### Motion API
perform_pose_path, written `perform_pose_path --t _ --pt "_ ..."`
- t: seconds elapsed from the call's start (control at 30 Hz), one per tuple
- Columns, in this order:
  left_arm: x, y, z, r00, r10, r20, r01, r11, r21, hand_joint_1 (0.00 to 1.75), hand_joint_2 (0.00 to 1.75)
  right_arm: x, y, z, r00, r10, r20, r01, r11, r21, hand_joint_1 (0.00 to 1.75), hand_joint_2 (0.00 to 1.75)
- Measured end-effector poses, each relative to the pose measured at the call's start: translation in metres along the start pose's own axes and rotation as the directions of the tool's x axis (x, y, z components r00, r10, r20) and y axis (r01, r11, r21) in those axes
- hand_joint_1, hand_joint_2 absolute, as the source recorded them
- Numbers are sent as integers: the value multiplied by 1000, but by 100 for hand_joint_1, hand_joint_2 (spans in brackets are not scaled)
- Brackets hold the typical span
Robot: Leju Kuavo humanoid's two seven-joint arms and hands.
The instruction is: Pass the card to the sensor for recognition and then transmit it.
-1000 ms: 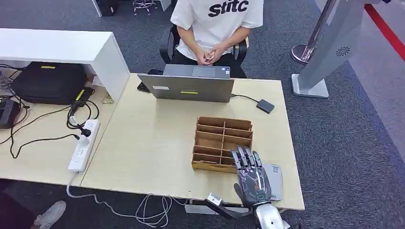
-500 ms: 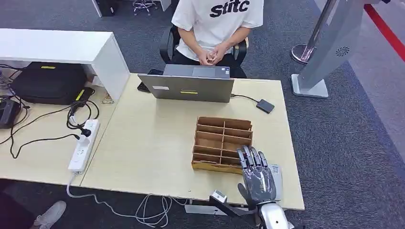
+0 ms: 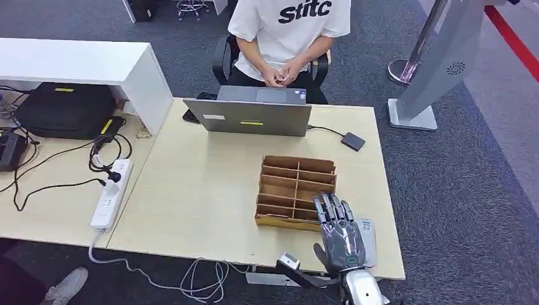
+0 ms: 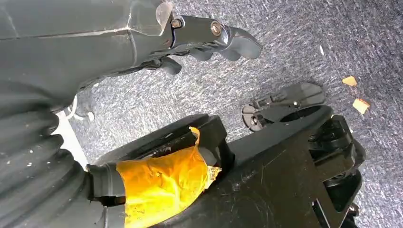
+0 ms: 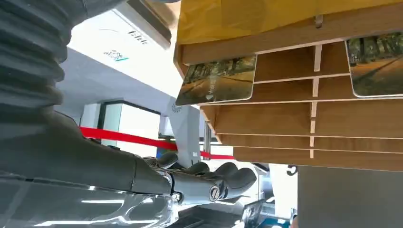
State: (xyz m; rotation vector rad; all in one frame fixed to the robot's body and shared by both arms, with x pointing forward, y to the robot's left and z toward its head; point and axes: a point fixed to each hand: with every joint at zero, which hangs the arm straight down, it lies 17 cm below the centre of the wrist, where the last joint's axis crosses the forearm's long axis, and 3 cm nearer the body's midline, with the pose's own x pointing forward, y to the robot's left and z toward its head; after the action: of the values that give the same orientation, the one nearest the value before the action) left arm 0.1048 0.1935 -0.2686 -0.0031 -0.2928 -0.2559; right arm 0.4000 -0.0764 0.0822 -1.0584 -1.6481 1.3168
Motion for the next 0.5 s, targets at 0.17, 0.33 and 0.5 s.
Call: perform_pose_path --t 0.17,0.33,0.5 --pt "0 0 0 1000 -3 0 3 1000 -1 0 175 6 -3 -3 1000 -8 10 8 1000 -8 0 175" --pt "0 0 0 1000 -6 0 6 1000 -2 0 175 10 -5 -6 1000 -10 18 10 1000 -8 0 175" --pt "0 0 0 1000 -5 1 5 1000 -3 0 175 9 1 -6 1000 -9 13 9 1000 12 0 175"
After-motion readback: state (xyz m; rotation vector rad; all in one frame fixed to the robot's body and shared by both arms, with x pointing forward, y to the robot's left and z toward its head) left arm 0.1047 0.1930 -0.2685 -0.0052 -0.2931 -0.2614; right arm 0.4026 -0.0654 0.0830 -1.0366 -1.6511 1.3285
